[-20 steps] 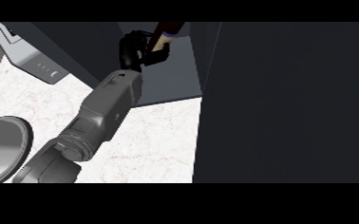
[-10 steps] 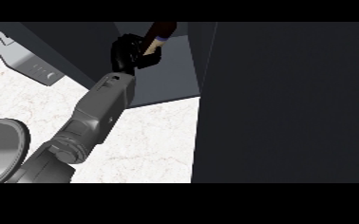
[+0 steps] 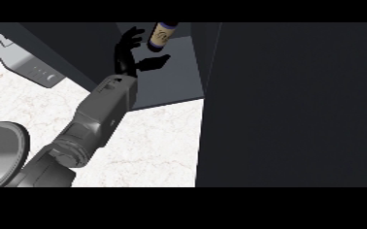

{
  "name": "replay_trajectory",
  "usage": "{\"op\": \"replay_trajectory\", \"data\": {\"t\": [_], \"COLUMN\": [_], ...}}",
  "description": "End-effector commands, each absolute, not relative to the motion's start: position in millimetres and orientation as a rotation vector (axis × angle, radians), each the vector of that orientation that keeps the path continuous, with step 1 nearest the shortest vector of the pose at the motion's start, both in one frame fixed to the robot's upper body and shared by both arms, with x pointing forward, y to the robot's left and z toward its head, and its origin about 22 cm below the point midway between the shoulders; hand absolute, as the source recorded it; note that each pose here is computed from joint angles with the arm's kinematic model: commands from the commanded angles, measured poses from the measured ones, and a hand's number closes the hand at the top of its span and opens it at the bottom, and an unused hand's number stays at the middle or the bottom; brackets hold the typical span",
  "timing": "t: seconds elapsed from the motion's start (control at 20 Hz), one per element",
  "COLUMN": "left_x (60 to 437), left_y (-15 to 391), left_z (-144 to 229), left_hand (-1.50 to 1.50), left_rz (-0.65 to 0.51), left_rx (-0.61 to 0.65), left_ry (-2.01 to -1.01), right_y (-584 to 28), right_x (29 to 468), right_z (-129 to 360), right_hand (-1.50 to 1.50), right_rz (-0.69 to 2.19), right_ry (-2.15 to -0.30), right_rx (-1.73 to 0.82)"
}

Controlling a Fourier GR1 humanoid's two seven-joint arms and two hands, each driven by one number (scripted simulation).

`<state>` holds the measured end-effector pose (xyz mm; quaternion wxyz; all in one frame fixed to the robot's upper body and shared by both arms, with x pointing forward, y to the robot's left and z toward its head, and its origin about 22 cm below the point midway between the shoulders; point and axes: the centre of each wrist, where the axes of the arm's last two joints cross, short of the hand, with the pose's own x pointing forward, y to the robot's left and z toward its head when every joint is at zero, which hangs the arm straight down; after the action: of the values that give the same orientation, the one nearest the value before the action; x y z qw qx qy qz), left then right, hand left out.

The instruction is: Pick up the wine, place it into the cabinet and close the cabinet

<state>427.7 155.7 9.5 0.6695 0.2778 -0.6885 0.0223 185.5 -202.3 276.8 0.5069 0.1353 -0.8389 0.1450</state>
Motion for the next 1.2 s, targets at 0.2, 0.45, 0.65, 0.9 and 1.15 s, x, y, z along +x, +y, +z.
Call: {"op": "replay_trajectory", "data": {"t": [0.2, 0.45, 0.65, 0.9, 1.15], "left_x": [427.8, 428.7, 433.4, 444.8, 439.1], "left_y": [193.0, 201.0, 201.3, 165.7, 146.4], "left_z": [7.2, 9.3, 18.4, 46.4, 40.4], "left_hand": [-1.5, -1.5, -1.5, -1.5, -1.5], "left_rz": [0.032, -0.051, -0.14, -0.072, 0.008], "left_rx": [0.663, 0.639, 0.479, 0.122, -0.121], "left_ry": [-1.55, -1.614, -1.643, -1.797, -1.911], "right_y": [-201.6, -202.9, -204.1, -202.9, -200.8], "right_x": [181.6, 180.8, 174.9, 178.2, 181.0], "right_z": [276.8, 274.7, 277.9, 279.7, 279.2], "right_hand": [-1.5, -1.5, -1.5, -1.5, -1.5], "right_rz": [0.359, 0.335, 0.342, 0.341, 0.307], "right_ry": [-2.034, -2.019, -2.029, -2.014, -2.018], "right_rx": [0.344, 0.347, 0.345, 0.332, 0.291]}}
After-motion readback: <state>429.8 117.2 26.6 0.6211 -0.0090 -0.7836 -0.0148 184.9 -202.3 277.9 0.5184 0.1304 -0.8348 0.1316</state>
